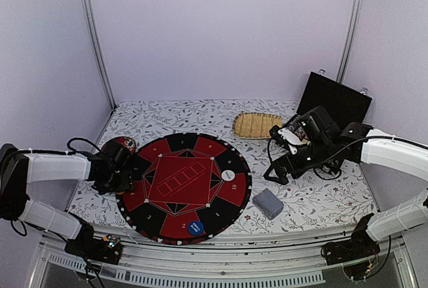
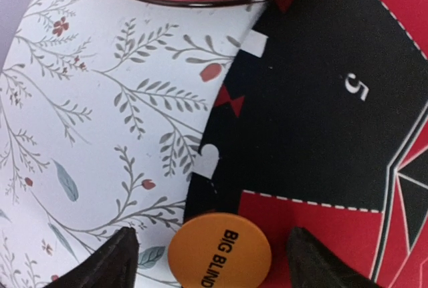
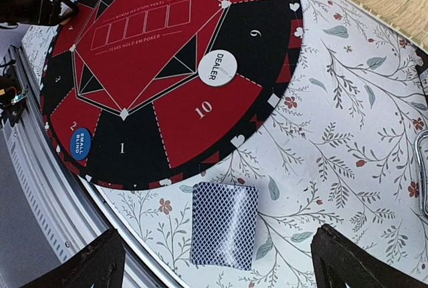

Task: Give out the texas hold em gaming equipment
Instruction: Place the big blind button at position 4, then adjust the poker chips pile in the chip case.

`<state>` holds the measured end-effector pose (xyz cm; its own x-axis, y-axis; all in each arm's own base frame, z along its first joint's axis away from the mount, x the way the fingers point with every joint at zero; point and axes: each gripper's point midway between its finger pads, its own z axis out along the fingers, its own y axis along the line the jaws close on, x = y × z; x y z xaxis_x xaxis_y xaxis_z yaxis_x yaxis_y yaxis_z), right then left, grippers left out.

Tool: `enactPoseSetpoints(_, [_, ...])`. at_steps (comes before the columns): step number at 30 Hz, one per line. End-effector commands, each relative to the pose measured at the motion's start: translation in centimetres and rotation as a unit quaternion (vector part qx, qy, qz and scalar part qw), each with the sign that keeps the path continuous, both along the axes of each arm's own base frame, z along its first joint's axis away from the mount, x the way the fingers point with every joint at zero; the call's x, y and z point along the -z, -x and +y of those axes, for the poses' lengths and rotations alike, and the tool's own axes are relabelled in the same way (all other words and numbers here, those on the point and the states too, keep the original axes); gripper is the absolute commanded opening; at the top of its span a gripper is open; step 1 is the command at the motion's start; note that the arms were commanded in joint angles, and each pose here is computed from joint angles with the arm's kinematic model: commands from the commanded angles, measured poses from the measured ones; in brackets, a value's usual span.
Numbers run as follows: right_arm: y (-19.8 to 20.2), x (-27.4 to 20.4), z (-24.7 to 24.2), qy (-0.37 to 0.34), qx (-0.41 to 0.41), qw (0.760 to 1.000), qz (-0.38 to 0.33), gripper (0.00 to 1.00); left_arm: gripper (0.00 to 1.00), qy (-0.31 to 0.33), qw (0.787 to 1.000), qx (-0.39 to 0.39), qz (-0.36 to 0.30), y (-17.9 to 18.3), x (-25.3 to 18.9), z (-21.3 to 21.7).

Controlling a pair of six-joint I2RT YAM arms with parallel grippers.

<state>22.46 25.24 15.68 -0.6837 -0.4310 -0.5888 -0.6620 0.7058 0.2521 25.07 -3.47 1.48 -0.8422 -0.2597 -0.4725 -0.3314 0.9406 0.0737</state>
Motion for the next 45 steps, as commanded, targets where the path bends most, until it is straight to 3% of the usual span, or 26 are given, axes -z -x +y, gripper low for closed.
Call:
enactPoseSetpoints(1, [-0.5,0.3,-0.6,0.019,0.014,1.0,0.009,0.99,0.86,0.028,1.0,0.004,-0.013,-0.7,-0.8,-0.8])
enactPoseSetpoints(7, [-0.7,1.2,-1.0,0.031,0.033,0.998,0.034,0.99,0.92,0.044,0.997,0.015,-0.063,-2.4,-4.6,-1.7])
enactPoseSetpoints(11, [-0.6,1.9,-1.6,0.04,0.053,0.996,0.057,0.99,0.93,0.042,0.989,0.046,-0.131,-4.0,-9.3,-3.0])
enactPoseSetpoints(19, [-0.1,4.0,-2.6,0.019,0.111,0.984,0.135,0.99,0.98,0.045,0.943,0.223,-0.242,-5.7,-17.4,-12.5])
enactPoseSetpoints(23, [0.6,6.3,-3.1,0.02,0.149,0.974,0.172,0.99,0.98,0.056,0.918,0.301,-0.252,-5.5,-17.7,-17.2])
enactPoseSetpoints(30, [1.9,10.3,-4.3,0.045,0.21,0.955,0.206,0.87,0.98,0.051,0.892,0.387,-0.227,-5.1,-15.9,-22.0])
enactPoseSetpoints(36, [1.9,11.1,-3.1,0.049,0.213,0.954,0.206,0.85,0.98,0.013,0.886,0.415,-0.205,-4.9,-14.0,-22.9])
enactPoseSetpoints(45, [0.8,10.8,-2.0,0.062,0.189,0.961,0.193,0.85,0.98,0.012,0.883,0.423,-0.203,-4.7,-13.8,-23.2])
